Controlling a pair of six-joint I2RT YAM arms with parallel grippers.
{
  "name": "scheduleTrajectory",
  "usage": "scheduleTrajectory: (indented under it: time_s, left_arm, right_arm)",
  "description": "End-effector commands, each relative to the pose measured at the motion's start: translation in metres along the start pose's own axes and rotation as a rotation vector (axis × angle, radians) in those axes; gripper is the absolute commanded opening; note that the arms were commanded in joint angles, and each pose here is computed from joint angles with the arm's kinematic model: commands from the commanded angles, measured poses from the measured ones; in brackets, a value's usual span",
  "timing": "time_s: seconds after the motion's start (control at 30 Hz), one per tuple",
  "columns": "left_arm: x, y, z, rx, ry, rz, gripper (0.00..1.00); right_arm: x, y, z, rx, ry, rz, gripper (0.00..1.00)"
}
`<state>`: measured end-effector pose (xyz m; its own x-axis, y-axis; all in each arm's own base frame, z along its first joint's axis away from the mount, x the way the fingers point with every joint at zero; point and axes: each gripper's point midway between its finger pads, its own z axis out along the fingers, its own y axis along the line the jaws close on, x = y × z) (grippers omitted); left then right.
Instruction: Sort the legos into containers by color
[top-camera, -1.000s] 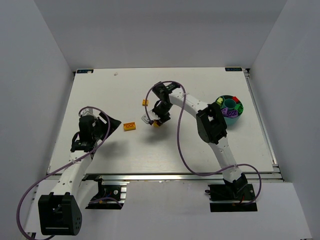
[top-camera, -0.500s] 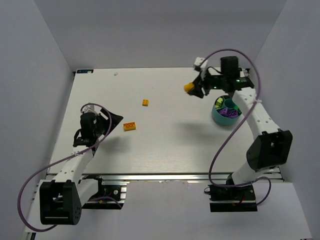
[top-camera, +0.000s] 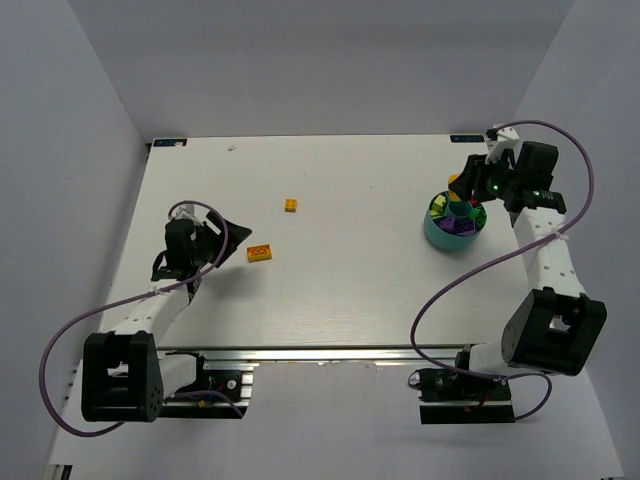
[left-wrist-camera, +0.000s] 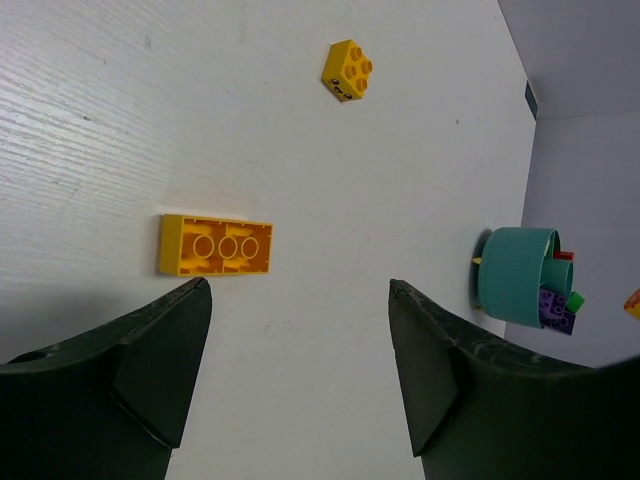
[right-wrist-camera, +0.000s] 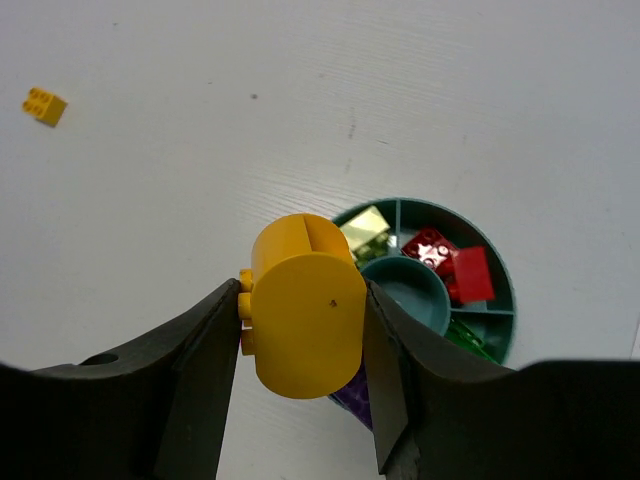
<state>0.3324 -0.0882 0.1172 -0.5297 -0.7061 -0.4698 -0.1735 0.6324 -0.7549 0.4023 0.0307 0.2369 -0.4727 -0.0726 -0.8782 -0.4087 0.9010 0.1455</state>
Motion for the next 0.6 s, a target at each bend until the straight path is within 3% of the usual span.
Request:
scheduleTrajectory:
  time_s: [0.0, 0.3, 0.57]
  left_arm:
    - [-0.017, -0.022, -0.001, 0.069, -0.034, 0.021, 0.81]
    - [-0.011, -0.018, -0.004, 0.066, -0.031, 0.008, 0.81]
    - [-0.006, -0.014, -0.011, 0.060, -0.033, -0.002, 0.81]
  right_arm:
    - [-0.008, -0.023, -0.002, 0.061, -0.062, 0.093, 0.00]
    - [0.005, -0.040, 0.020, 0.046, -0.080, 0.088, 0.00]
    - [0.017, -0.056, 0.032, 0.071, -0.071, 0.115, 0.10]
